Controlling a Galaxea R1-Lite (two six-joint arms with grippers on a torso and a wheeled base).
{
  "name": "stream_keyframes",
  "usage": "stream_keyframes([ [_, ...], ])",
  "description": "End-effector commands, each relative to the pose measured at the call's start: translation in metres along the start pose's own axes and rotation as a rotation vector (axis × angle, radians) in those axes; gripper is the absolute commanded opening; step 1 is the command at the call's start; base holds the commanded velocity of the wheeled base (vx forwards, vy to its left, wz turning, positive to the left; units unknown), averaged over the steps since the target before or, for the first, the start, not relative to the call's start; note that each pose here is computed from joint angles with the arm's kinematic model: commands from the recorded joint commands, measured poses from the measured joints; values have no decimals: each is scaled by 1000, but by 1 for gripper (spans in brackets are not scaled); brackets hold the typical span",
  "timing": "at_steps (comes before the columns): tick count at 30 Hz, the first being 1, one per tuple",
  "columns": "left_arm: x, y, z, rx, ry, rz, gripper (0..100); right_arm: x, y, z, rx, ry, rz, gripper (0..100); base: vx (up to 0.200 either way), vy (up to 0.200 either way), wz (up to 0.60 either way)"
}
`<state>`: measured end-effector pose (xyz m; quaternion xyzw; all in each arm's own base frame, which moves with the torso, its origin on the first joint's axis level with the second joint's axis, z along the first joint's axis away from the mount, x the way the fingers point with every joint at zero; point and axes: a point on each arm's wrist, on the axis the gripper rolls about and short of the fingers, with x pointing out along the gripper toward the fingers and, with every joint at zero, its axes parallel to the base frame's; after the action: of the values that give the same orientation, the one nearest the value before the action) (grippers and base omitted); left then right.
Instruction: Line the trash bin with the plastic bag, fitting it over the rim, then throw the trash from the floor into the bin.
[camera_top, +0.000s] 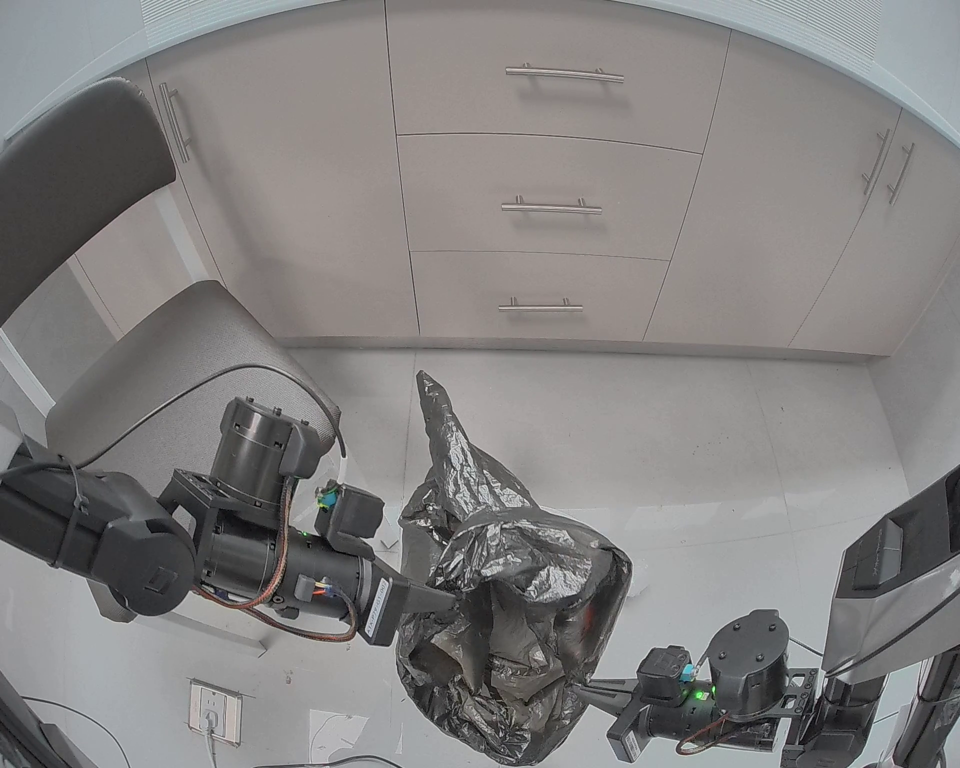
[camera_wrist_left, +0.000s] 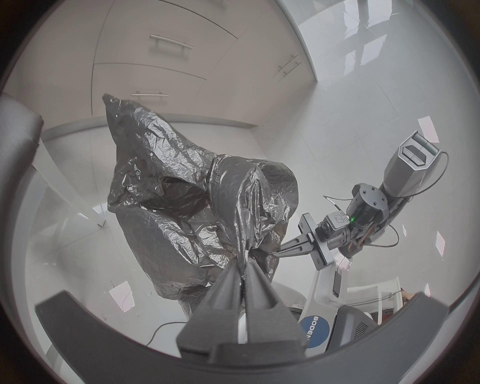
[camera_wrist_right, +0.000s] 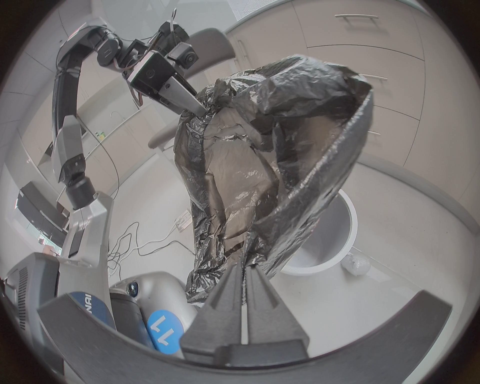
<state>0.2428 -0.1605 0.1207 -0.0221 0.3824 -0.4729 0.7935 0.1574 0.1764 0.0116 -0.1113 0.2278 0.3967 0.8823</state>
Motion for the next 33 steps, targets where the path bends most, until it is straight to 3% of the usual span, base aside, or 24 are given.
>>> stream_keyframes([
  [1, 9, 2, -8, -2, 42, -25, 0, 3, 2, -9, -23, 35, 9, 0, 0, 0, 0],
  [8, 18, 7, -19, -18, 81, -75, 0, 9, -9, -20, -52, 92, -27, 0, 0, 0, 0],
  [22, 30, 15, -43, 2, 48, -202, 0, 28, -17, -37, -67, 158, -98, 0, 0, 0, 0],
  [23, 31, 15, -44, 1, 52, -206, 0, 27, -17, -37, -69, 161, -97, 100, 0, 0, 0],
  [33, 39, 19, -50, -10, 66, -226, 0, 2, -15, -18, -73, 88, -45, 100, 0, 0, 0],
])
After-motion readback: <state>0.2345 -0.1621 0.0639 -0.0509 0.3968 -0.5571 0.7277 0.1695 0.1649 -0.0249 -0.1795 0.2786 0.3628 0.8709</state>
